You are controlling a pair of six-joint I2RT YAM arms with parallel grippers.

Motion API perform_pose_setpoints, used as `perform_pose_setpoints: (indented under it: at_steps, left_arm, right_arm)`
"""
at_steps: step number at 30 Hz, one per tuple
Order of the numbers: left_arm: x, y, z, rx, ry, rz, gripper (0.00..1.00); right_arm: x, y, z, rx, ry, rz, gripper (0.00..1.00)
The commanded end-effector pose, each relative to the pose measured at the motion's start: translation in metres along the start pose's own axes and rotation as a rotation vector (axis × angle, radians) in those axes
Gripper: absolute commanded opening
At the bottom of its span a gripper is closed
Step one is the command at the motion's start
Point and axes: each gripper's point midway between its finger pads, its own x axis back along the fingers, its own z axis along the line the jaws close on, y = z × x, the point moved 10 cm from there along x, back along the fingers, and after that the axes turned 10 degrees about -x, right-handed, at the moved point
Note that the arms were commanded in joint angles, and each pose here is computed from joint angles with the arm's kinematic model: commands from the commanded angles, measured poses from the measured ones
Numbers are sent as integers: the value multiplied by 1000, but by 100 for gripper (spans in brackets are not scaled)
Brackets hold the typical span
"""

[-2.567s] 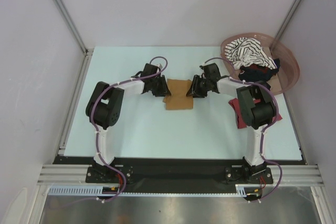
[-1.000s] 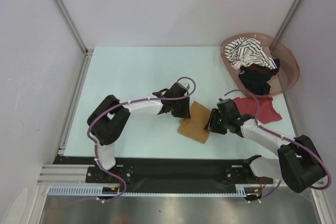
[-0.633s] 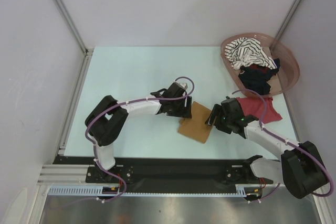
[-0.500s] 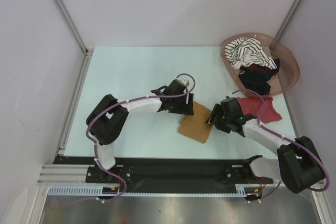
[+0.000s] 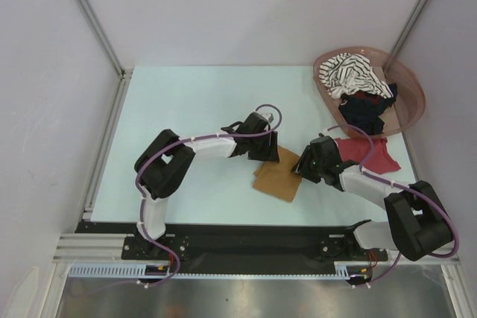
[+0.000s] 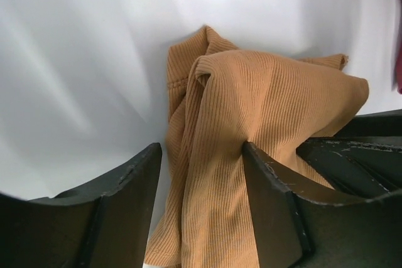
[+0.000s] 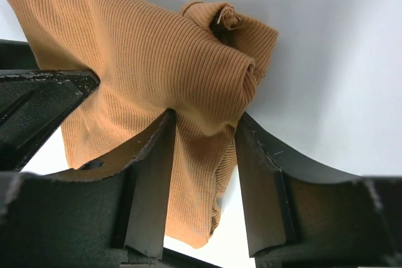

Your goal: Fold and stack the tank tops

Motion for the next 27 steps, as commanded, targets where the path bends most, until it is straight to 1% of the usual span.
perform_pose_setpoints:
  at_steps: [1, 2, 5, 6, 7, 8, 10, 11, 12, 13, 14, 15, 16, 20, 23, 24, 27]
  left_arm:
    - [0, -16, 6, 28, -2, 42, 61]
    - [1, -23, 7, 33, -14, 59, 62]
    - [4, -29, 8, 38, -37, 53, 62]
    - [4, -29, 7, 38, -46, 49, 61]
    - [3, -30, 7, 39, -54, 56, 56]
    - [2, -30, 7, 40, -51, 59, 46]
    - [-1, -31, 9, 47, -37, 67, 33]
    - [-2, -27, 7, 55, -33, 62, 15]
    - [-4, -27, 8, 57, -29, 63, 10]
    - [-10, -28, 9, 61, -25, 78, 6]
    - [-13, -22, 7, 55, -31, 69, 0]
    - [-15, -22, 7, 56, -28, 79, 0]
    - [-17, -22, 7, 56, -27, 79, 0]
    - [-14, -11, 2, 37, -31, 45, 0]
    - [-6, 0, -10, 2, -39, 6, 0]
    - [-5, 2, -17, -14, -52, 0, 0]
    - [-1, 12, -34, -55, -83, -29, 0]
  right_arm:
    - [-3, -1, -6, -1, -48, -28, 46]
    - [-2, -1, -6, 0, -46, -26, 46]
    - [-2, -4, -7, -4, -45, -16, 46]
    - [-2, -5, -7, -7, -44, -18, 46]
    - [-2, -6, -8, -14, -46, -15, 45]
    - [-3, -7, -7, -15, -40, -14, 42]
    - [-5, -7, -9, -15, -52, -22, 37]
    - [-6, -7, -8, 4, -50, -24, 28]
    - [-7, -5, -7, 11, -58, -47, 22]
    - [-7, -5, -7, 13, -68, -58, 19]
    - [-8, -4, -7, 17, -71, -66, 12]
    - [-8, -2, -6, 21, -70, -76, 9]
    - [-9, -2, -5, 23, -72, -78, 0]
    - [-6, 1, -1, 59, -93, -98, 0]
    - [4, 6, 3, 74, -100, -149, 0]
    - [11, 10, 6, 70, -89, -186, 0]
    - [22, 13, 5, 71, -102, -222, 0]
